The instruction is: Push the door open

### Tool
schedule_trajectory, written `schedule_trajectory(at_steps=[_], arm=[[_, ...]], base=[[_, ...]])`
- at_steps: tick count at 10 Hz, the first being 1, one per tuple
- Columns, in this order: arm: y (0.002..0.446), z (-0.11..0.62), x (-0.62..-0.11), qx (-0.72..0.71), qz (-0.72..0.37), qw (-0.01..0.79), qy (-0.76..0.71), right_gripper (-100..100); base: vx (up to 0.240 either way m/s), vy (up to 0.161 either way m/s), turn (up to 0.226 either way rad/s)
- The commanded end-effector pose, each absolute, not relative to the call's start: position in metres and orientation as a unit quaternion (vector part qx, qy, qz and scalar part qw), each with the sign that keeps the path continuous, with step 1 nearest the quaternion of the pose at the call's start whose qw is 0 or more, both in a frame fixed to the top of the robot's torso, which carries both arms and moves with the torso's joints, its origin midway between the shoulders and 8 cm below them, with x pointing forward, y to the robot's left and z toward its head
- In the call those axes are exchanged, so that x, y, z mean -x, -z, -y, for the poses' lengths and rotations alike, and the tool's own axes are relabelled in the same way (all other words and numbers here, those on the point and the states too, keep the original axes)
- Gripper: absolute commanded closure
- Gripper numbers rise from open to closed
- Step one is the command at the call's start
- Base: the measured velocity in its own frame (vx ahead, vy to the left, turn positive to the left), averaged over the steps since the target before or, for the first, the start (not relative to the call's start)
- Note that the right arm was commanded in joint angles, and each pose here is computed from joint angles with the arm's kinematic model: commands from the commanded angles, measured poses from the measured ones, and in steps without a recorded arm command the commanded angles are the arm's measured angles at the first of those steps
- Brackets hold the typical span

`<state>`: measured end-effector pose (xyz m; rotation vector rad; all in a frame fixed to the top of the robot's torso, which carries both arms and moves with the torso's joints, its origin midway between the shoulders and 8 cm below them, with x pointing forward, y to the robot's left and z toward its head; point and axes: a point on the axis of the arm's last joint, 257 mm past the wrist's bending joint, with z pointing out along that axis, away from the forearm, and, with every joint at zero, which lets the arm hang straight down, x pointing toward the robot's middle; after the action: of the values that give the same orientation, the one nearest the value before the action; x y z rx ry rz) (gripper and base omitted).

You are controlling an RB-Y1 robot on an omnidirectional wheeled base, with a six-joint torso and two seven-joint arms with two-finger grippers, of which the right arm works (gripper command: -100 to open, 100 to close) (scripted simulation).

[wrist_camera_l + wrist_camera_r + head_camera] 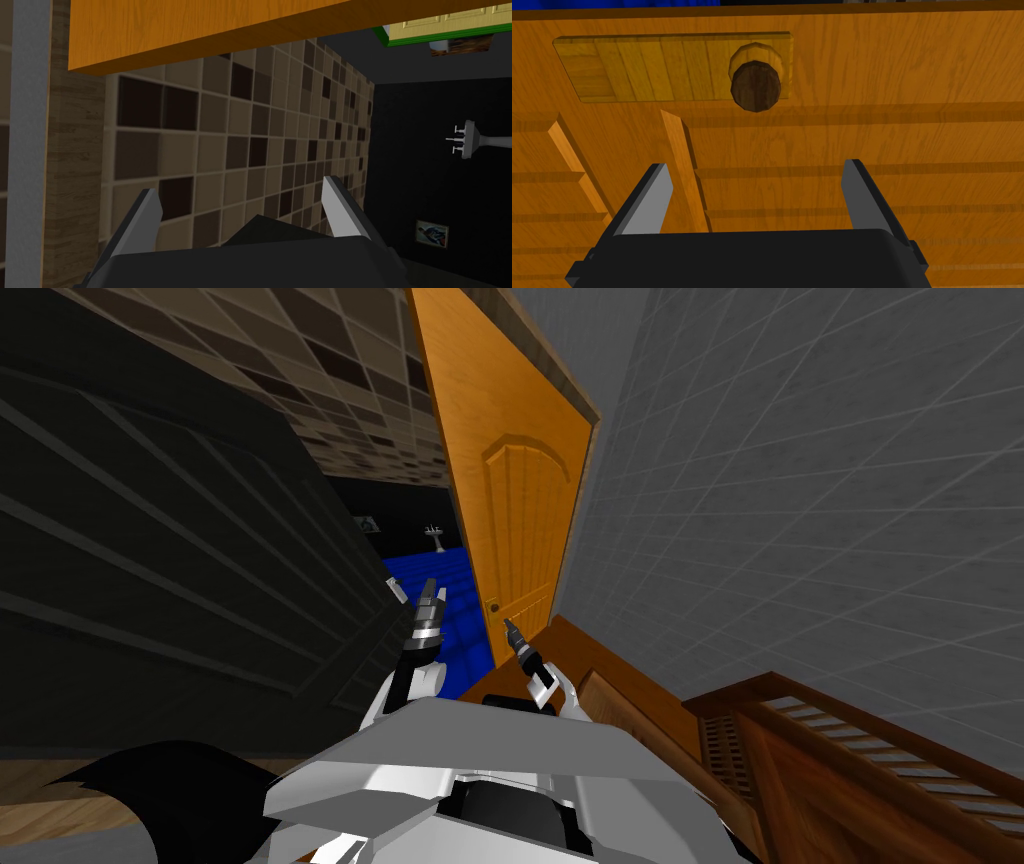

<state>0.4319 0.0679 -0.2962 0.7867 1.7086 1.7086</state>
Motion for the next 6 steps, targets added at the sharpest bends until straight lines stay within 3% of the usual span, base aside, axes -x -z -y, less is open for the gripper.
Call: schedule_trajectory(at_steps=[1, 4, 6], arm=[[0.2962, -0.0679, -0.4319, -0.296, -0.642, 0.296, -0.642, -100], [0.2961, -0.0681, -0.4317, -0.295, -0.642, 0.296, -0.642, -100], [0.2961, -0.0675, -0.4364, -0.298, -0.641, 0.298, -0.641, -100]], base=[[0.000, 0.000, 0.000], [0.012, 0.002, 0.010], [0.144, 0.108, 0.044]])
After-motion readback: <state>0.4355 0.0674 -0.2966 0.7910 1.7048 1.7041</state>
